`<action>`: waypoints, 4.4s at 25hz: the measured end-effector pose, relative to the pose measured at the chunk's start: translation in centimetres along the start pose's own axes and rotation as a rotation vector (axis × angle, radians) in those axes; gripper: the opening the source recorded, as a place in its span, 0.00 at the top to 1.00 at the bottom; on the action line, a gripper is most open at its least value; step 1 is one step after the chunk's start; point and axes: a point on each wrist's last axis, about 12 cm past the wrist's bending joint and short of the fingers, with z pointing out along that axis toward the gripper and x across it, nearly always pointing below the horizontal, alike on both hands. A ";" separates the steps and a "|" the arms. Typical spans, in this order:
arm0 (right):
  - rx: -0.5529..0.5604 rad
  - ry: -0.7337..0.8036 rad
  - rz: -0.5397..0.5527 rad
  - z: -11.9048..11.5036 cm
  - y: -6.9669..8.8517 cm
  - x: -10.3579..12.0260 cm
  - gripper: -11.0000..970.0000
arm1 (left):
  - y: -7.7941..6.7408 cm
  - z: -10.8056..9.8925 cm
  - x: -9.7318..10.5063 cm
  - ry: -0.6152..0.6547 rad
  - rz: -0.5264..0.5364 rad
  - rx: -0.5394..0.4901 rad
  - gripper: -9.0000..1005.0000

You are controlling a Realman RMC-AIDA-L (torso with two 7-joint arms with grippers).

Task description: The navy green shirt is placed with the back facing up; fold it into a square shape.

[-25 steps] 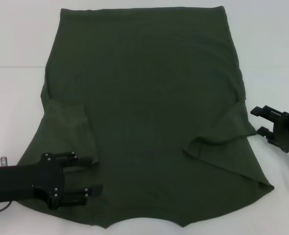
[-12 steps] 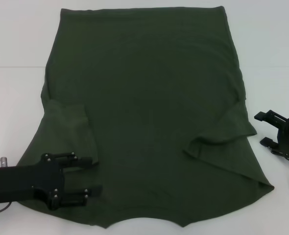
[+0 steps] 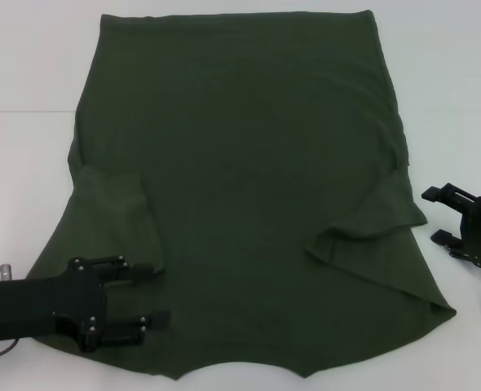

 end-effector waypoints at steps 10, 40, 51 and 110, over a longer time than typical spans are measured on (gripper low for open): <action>-0.021 0.015 -0.023 0.1 0.7 -0.3 0.03 | 0.0 0.0 0.0 -0.001 -0.001 0.001 0.25; 0.001 0.035 -0.071 2.0 2.2 0.0 0.02 | -0.1 0.1 0.0 0.000 -0.001 0.003 0.25; -0.003 0.042 -0.097 3.1 3.2 0.2 0.03 | -0.1 0.1 0.1 -0.002 -0.003 0.002 0.25; -0.004 0.039 -0.115 4.1 3.7 1.0 0.03 | -0.2 0.2 0.1 -0.006 -0.004 0.004 0.25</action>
